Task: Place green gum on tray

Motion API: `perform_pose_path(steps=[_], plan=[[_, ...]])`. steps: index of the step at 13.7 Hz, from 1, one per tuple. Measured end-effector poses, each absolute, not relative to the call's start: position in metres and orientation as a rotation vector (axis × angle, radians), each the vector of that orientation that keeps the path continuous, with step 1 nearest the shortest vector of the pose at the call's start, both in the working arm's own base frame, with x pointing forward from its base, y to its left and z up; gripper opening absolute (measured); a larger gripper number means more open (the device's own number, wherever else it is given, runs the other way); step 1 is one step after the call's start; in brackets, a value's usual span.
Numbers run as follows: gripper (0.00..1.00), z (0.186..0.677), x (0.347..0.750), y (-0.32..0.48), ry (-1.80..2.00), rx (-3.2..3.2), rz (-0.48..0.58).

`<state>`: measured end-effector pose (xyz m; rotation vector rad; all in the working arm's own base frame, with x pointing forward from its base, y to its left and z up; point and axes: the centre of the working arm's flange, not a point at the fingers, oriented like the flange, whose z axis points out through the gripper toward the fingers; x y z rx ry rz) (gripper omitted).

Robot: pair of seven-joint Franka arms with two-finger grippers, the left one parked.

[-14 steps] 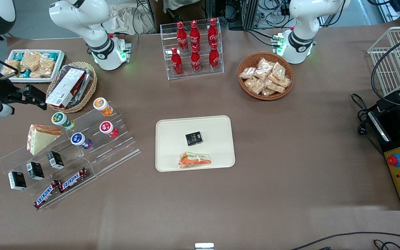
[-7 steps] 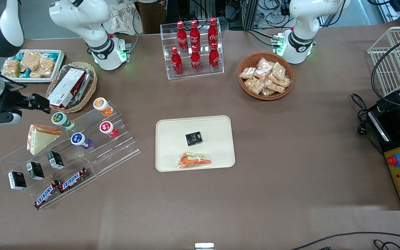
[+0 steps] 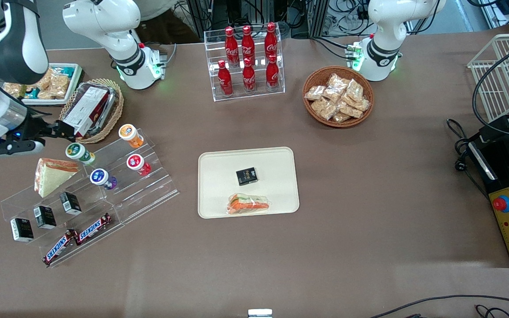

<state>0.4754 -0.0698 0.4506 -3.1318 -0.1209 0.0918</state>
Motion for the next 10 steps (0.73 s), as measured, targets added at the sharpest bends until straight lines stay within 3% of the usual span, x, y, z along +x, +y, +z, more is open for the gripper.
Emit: perform_pose_path(steps=[5,10], plan=[[1.00,0.399,0.460,-0.064,-0.128,-3.131,0.032],[0.98,0.391,0.457,-0.068,-0.115,-3.131,0.016]])
